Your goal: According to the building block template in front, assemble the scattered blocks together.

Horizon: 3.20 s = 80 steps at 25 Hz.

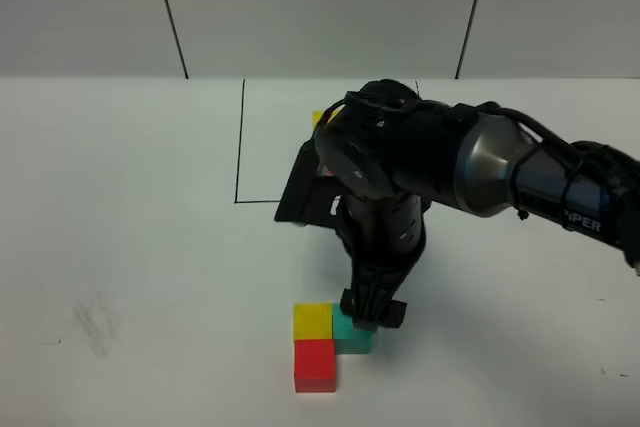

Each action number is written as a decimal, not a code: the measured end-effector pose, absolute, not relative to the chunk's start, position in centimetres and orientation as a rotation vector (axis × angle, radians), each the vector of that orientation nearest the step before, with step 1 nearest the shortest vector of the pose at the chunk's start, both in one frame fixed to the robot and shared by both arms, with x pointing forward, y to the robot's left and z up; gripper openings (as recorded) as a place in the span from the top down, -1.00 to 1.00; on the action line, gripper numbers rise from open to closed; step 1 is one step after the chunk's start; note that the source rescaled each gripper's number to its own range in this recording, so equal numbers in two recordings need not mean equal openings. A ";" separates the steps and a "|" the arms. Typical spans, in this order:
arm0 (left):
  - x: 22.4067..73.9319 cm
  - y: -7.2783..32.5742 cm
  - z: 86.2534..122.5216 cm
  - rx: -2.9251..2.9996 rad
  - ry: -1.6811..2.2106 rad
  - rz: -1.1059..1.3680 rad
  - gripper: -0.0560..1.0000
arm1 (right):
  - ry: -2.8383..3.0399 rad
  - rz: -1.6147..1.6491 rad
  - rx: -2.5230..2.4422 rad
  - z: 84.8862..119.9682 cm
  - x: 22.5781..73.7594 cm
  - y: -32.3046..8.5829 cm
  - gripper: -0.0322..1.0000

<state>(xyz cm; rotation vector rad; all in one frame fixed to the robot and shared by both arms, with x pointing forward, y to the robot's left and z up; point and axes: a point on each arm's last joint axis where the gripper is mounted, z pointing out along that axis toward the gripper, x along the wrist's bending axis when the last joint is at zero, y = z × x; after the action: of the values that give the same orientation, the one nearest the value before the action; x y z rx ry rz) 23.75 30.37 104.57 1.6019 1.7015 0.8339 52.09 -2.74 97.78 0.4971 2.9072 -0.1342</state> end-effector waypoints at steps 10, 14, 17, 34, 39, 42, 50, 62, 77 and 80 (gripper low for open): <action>23.7 30.4 104.6 1.602 1.701 0.834 -0.54 | 2.652 0.072 0.985 107.0 54.9 -12.2 -0.91; 23.7 30.4 104.6 1.602 1.701 0.834 -0.54 | 2.469 0.181 1.246 111.1 55.4 -19.1 -0.91; 23.7 30.4 104.6 1.602 1.701 0.834 -0.54 | 2.330 0.257 1.455 113.0 55.3 -24.1 -0.91; 23.7 30.4 104.6 1.602 1.701 0.834 -0.54 | 1.648 0.348 1.746 121.1 40.4 -34.7 -0.91; 23.7 30.4 104.6 1.602 1.701 0.834 -0.54 | 1.432 0.364 1.774 120.5 33.8 -34.3 -0.91; 23.7 30.4 104.6 1.603 1.701 0.834 -0.54 | 1.315 0.399 1.790 119.1 30.0 -33.9 -0.91; 23.7 30.4 104.6 1.603 1.701 0.834 -0.54 | 1.177 0.496 1.808 112.8 23.6 -32.8 -0.91; 23.8 30.4 104.6 1.602 1.700 0.835 -0.54 | 1.177 0.766 1.784 105.9 22.3 -31.0 -0.89; 23.8 30.4 104.6 1.602 1.700 0.835 -0.54 | 1.266 0.829 1.787 104.6 23.3 -30.4 -0.16; 23.8 30.4 104.6 1.601 1.701 0.835 -0.54 | 1.344 0.875 1.746 104.6 23.3 -30.4 0.05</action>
<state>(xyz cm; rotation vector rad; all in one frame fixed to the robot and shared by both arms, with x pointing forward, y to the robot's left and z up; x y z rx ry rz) 23.75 30.37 104.57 1.6014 1.7007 0.8346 23.29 -30.44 104.62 1.7456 1.3440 0.8748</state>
